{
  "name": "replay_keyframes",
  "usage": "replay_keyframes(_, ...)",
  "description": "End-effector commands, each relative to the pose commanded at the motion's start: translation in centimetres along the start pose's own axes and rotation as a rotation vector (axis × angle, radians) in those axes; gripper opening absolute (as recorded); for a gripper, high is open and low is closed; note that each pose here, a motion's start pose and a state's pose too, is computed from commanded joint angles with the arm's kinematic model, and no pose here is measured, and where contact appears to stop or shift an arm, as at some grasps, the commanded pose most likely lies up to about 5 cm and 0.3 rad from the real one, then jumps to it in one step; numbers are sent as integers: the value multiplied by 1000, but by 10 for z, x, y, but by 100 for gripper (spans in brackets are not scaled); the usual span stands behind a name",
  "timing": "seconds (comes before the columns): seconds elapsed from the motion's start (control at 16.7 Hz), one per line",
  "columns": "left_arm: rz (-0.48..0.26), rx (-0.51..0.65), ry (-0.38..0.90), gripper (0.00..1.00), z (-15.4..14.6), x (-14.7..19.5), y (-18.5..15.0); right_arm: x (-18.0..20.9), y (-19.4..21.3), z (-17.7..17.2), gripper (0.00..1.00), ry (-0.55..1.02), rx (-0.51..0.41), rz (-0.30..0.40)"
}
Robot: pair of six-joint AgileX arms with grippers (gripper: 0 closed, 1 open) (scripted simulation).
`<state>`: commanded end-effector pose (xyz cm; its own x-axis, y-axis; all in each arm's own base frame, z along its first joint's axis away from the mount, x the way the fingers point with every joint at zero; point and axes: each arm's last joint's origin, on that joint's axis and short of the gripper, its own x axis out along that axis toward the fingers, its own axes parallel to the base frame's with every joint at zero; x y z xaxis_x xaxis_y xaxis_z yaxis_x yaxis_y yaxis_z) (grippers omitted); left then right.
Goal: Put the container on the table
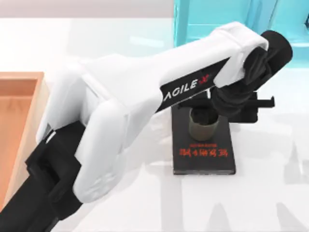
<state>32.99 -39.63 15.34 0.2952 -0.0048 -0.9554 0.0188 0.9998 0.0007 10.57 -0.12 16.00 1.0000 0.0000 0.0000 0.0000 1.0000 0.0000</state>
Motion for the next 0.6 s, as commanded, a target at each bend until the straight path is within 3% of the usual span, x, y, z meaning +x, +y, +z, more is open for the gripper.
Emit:
replay_keyframes(0.24, 0, 0, 0, 2, 0, 0, 0, 0, 0, 0, 100, 0, 0, 0)
replay_keyframes(0.6, 0, 0, 0, 0, 0, 0, 0, 0, 0, 0, 100, 0, 0, 0)
